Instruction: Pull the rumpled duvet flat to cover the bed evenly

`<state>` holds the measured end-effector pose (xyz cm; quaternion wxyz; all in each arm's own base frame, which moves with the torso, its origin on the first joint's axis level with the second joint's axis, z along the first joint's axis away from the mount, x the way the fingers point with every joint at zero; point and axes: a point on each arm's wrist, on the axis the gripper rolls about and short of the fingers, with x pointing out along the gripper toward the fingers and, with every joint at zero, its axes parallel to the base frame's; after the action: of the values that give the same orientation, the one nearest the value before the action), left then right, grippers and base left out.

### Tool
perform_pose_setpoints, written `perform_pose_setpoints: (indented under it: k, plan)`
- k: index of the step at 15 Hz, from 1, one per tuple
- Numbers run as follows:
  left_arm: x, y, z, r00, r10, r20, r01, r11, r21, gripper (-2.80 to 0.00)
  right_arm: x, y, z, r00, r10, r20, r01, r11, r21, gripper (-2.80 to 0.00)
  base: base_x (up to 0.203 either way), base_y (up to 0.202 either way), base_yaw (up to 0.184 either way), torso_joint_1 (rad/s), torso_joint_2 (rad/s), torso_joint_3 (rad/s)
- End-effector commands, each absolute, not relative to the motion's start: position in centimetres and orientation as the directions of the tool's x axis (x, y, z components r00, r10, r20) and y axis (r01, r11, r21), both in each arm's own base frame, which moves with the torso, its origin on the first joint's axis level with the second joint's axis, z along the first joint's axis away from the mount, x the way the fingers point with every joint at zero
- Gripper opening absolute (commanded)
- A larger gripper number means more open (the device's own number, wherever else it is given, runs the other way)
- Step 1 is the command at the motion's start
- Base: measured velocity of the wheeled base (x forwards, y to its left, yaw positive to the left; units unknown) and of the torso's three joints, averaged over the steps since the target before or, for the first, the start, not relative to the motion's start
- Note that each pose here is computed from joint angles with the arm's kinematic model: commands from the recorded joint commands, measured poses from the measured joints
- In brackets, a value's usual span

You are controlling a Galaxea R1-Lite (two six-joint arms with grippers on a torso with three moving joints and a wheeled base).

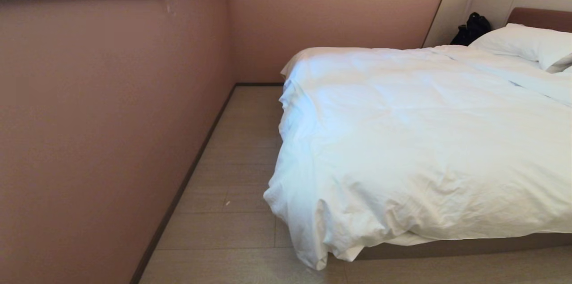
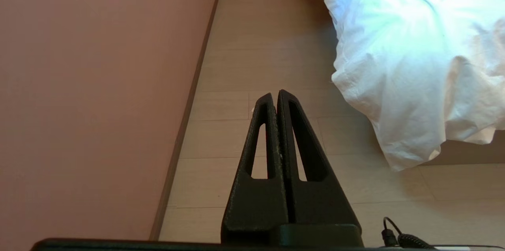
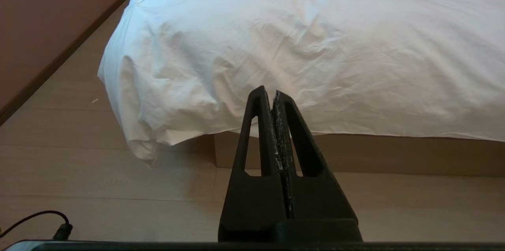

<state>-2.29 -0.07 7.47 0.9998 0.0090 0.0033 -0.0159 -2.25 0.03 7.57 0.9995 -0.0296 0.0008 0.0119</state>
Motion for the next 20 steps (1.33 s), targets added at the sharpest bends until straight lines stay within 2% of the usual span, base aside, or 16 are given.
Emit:
perform_pose_setpoints:
  k: [1, 20]
  plan:
    - [-2.28, -0.07, 7.47, 0.999, -0.032, -0.008, 0.032, 0.999, 0.018, -2.80, -2.26, 0.03, 7.57, 1.000, 0.025, -0.001, -0.025, 0.998, -0.060, -2.80, 0.000, 0.000, 0.000, 0.000, 0.00, 0.000]
    - [-2.28, -0.06, 7.47, 0.999, -0.031, -0.007, 0.031, 0.999, 0.015, -2.80, -2.26, 0.03, 7.57, 1.000, 0.025, -0.002, -0.025, 0.998, -0.060, -2.80, 0.000, 0.000, 0.000, 0.000, 0.00, 0.000]
